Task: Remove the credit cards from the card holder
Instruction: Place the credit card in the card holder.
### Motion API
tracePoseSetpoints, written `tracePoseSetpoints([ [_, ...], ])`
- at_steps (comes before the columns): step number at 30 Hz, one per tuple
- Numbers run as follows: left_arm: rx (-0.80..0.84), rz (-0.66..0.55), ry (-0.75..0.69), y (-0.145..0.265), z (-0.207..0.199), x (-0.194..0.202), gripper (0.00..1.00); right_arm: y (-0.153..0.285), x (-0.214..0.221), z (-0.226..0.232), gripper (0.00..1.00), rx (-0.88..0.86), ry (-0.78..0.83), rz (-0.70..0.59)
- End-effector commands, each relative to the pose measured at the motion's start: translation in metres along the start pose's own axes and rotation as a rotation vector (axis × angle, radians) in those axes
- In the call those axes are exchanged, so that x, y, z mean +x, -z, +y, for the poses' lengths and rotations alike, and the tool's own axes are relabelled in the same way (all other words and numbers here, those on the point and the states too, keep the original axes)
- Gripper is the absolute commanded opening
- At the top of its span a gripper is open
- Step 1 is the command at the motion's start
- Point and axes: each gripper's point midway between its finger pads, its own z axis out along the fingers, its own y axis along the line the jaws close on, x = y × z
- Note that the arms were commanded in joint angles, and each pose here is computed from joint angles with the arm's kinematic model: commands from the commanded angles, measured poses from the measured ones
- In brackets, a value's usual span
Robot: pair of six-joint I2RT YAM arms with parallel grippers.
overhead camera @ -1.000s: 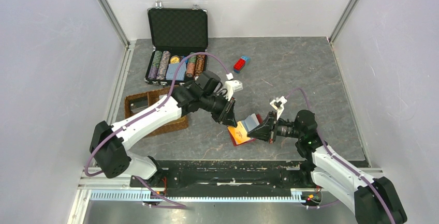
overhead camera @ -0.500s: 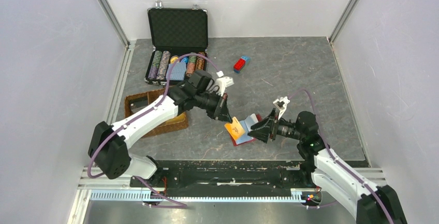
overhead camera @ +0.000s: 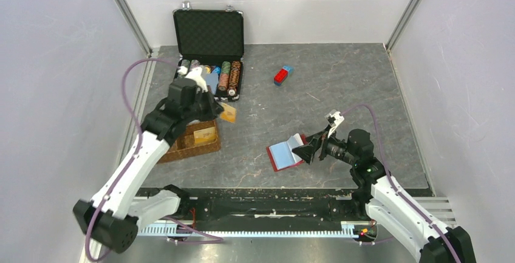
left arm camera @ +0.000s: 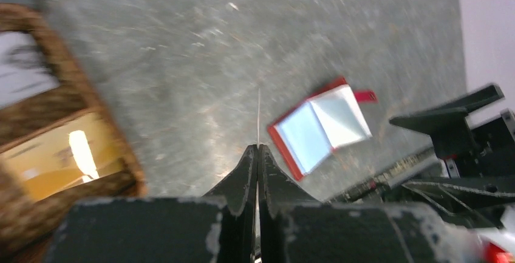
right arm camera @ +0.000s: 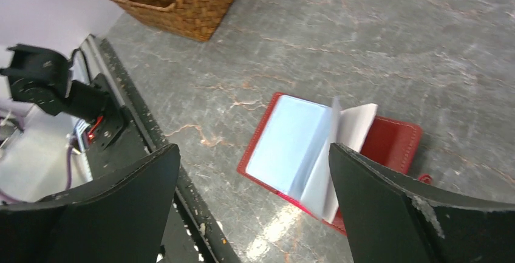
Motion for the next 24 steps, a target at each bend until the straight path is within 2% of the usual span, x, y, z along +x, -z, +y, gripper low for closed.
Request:
tracePoseSetpoints([
  [1, -0.334, -0.199, 0.082, 0.039, 0.060, -0.024, 0.02, -0.003, -0.023, -0.019, 0.98, 0.129, 0.025, -0.024],
  [4, -0.475, -0.230, 0.086, 0.055, 0.090, -0.022, 0.02, -0.005, -0.021, -0.026, 0.98, 0.163, -0.014, -0.017],
  [9, -0.583, -0.194, 0.107, 0.056, 0.122, -0.015, 0.02, -0.011, -0.021, -0.028, 0.98, 0.165, -0.039, -0.005],
  [12, -0.580, -0.139, 0.153, 0.046, 0.140, -0.008, 0.02, -0.014, -0.025, -0.027, 0.98, 0.155, -0.033, 0.001],
  [18, -0.436, 0.001, 0.253, 0.023, 0.150, 0.012, 0.02, -0.016, -0.032, -0.023, 0.97, 0.134, -0.028, -0.018],
  [24, -0.424, 0.011, 0.289, 0.026, 0.160, 0.022, 0.02, -0.019, -0.032, -0.021, 0.97, 0.116, -0.030, -0.007],
])
